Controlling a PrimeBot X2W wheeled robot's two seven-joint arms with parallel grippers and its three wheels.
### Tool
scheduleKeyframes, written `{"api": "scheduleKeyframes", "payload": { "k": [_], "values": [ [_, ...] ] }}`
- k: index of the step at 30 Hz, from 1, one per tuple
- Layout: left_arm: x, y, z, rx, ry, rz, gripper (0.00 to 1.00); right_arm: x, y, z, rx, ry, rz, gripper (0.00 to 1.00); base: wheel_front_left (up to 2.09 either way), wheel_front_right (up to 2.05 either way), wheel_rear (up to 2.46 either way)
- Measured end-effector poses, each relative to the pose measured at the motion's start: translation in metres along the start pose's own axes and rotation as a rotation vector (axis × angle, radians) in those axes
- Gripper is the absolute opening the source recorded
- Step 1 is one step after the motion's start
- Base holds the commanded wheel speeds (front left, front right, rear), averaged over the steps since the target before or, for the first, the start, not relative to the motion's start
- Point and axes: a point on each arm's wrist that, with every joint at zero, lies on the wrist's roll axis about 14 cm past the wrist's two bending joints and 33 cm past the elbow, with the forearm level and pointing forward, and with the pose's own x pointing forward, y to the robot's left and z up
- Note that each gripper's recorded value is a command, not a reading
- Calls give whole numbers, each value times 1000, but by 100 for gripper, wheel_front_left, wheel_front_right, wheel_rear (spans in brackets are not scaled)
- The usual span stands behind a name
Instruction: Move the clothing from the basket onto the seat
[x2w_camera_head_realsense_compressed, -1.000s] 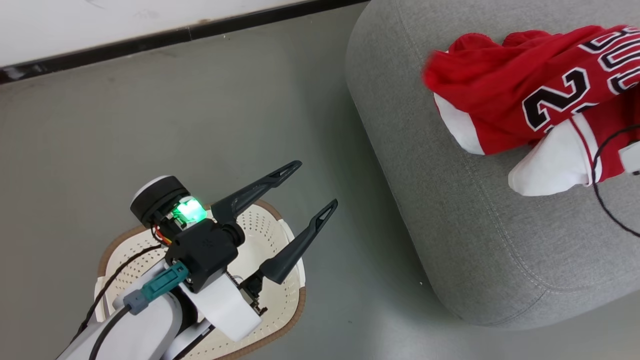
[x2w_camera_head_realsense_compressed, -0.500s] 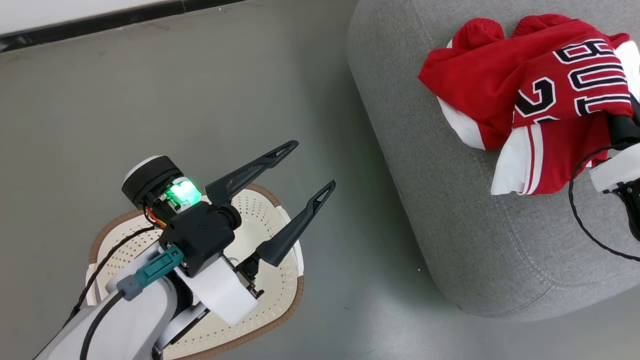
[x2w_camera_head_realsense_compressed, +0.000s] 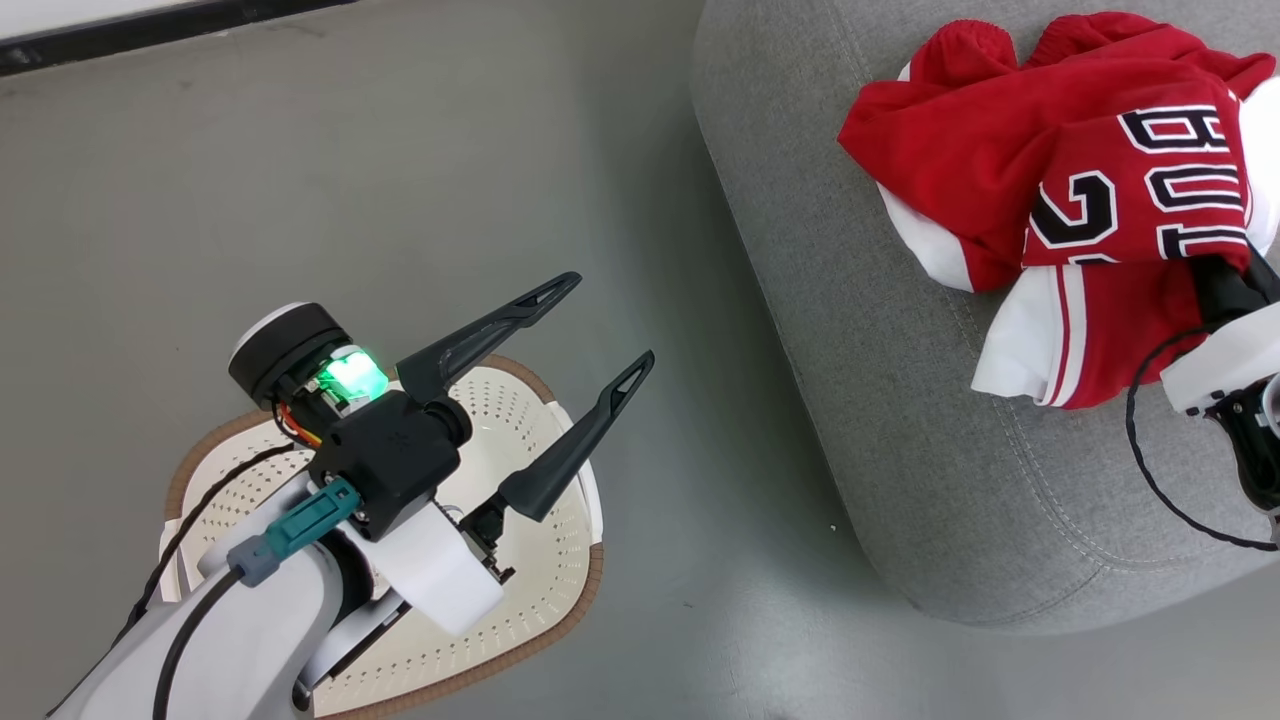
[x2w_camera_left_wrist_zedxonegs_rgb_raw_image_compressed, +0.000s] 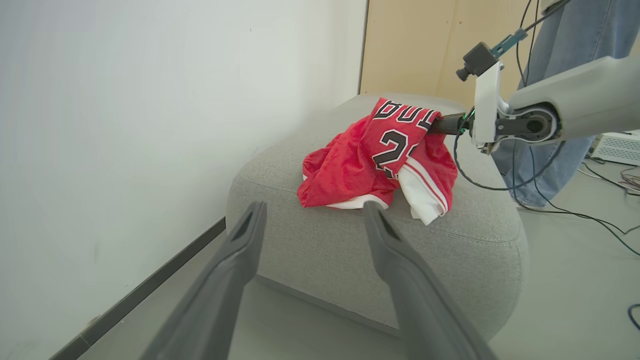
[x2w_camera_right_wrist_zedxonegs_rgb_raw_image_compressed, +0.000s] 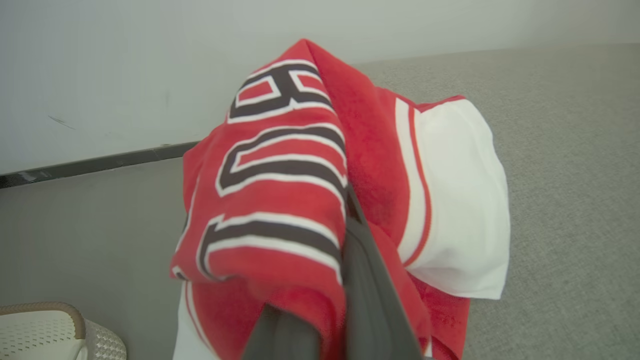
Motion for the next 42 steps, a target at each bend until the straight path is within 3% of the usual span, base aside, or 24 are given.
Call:
{"api": "scheduleKeyframes", "payload": {
  "k": [10, 11, 13, 14, 15, 16, 17, 42],
  "values": [
    [2, 0, -3, 0, 3, -2, 100, -10, -17, -14, -2, 40, -47, 0, 0, 0, 0],
    [2, 0, -3, 1, 4, -3, 100, -11, -19, -13, -2, 39, -52, 4, 0, 0, 0],
    [3, -1, -2, 2, -1, -4, 100, -13, -23, -11, -2, 30, -60, 34, 0, 0, 0],
    [3, -1, -2, 3, 0, -5, 100, -13, -24, -10, -2, 26, -62, 44, 0, 0, 0],
    [3, -1, -2, 3, 1, -7, 100, -14, -24, -10, 0, 24, -64, 62, 0, 0, 0],
    [3, -2, -3, 4, 2, -8, 100, -14, -25, -9, 2, 22, -65, 93, 0, 0, 0],
    [4, -2, -3, 5, 3, -9, 100, -15, -26, -9, 2, 21, -67, 100, 0, 0, 0],
    [16, -14, 5, 21, -22, -54, 100, -61, -36, -37, 8, 48, -72, 100, 0, 0, 0]
  ]
}}
